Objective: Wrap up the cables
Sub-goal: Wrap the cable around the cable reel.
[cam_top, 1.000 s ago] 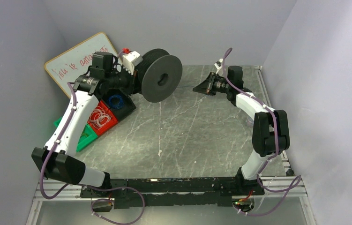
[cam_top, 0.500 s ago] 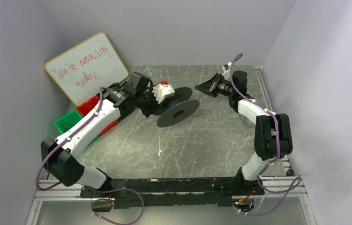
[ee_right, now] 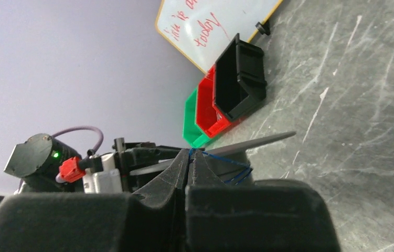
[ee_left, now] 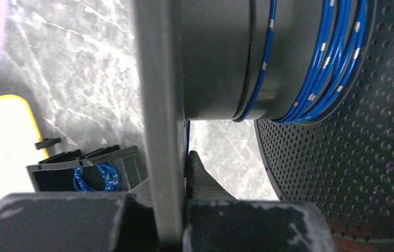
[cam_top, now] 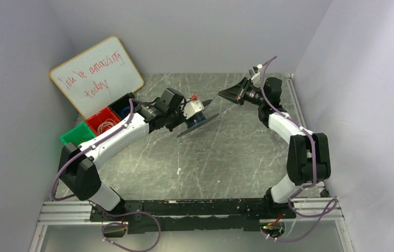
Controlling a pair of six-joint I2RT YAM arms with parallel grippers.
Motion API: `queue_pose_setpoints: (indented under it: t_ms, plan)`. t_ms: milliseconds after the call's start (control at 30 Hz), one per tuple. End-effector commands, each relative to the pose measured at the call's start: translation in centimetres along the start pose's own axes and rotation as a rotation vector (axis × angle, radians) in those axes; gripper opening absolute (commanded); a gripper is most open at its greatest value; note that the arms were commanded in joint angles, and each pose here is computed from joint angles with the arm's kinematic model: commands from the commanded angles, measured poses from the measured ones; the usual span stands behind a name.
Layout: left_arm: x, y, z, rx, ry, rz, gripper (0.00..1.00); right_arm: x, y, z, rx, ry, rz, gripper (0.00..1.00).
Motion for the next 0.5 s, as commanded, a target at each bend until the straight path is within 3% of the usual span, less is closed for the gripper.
queue_pose_setpoints:
  t_ms: [0,133,467]
  plan:
    - [2.3,-0.2,1.2,-0.003,-0.001,0.175,0.02,3.9,1.0,0.1,-0.022,0.115,0.091,0.0]
    - [1.9,-0.8,1.4,0.012,0.01,0.165,0.02,3.9,0.9,-0.1,-0.02,0.129,0.093,0.0]
    - [-1.1,0.1,3.6,-0.1,0.018,-0.06,0.02,3.3,-1.9,-3.8,0.125,0.209,0.147,0.0]
Point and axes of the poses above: each gripper's point midway between its finger pads, its own y axis back along the fingers, its own x axis along the line the jaws close on, z = x × y, the point moved 5 cm from there along y, back along the fingers, and after that the axes turned 10 degrees about -y, right-handed, at the moved point
